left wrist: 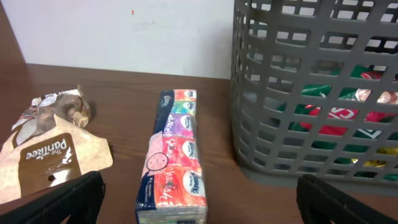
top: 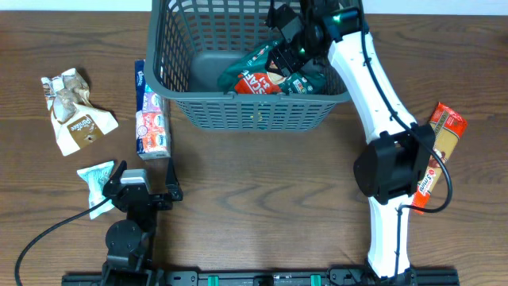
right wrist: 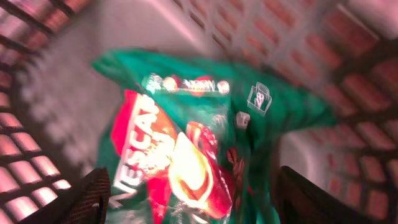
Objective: Pack container
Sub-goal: 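Carry the Nescafe bag into the basket and release it, then lower the right gripper onto the green-lidded jar and grasp it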
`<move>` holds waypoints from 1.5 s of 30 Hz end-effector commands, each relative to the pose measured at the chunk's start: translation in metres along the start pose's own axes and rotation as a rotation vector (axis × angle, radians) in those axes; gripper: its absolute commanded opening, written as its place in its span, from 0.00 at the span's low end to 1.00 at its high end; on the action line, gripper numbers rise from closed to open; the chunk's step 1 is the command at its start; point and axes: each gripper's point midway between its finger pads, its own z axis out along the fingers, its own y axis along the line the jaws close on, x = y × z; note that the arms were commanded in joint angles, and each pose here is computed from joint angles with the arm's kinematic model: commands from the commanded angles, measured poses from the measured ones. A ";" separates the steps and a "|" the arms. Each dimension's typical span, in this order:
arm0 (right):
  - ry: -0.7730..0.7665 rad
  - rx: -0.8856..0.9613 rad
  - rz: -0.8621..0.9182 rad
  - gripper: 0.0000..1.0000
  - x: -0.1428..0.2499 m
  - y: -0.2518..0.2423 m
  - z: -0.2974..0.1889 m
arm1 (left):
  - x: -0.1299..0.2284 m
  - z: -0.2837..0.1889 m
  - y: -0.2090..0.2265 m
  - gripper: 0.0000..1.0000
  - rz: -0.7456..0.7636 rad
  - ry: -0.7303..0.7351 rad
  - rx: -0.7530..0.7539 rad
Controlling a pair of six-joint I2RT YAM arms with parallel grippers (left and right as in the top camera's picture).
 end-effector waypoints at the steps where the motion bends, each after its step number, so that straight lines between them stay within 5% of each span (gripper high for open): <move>1: -0.270 0.012 -0.091 0.70 -0.068 0.031 -0.112 | 0.013 0.001 0.003 0.99 0.002 0.044 -0.015; 4: -0.394 0.167 -0.057 0.80 -0.087 0.016 -0.185 | 0.013 0.001 0.003 0.98 0.002 0.044 -0.015; 8: -0.468 0.490 0.276 0.99 -0.065 -0.050 -0.264 | 0.013 0.001 0.003 0.99 0.002 0.044 -0.014; 15: -0.305 0.673 1.009 0.99 0.084 -0.119 -0.318 | 0.013 0.001 0.003 0.99 0.002 0.044 -0.014; 18: -0.195 0.694 1.158 0.99 0.133 -0.124 -0.323 | 0.013 0.001 0.003 0.99 0.002 0.044 -0.014; 28: 0.008 0.508 1.167 0.99 0.166 -0.094 -0.293 | 0.013 0.001 0.003 0.99 0.002 0.044 -0.014; 35: 0.318 0.507 1.246 0.99 0.232 -0.078 -0.237 | 0.013 0.001 0.003 0.99 0.002 0.044 -0.015; 45: 0.450 0.472 1.290 0.99 0.293 -0.076 -0.135 | 0.013 0.001 0.003 0.99 0.002 0.044 -0.015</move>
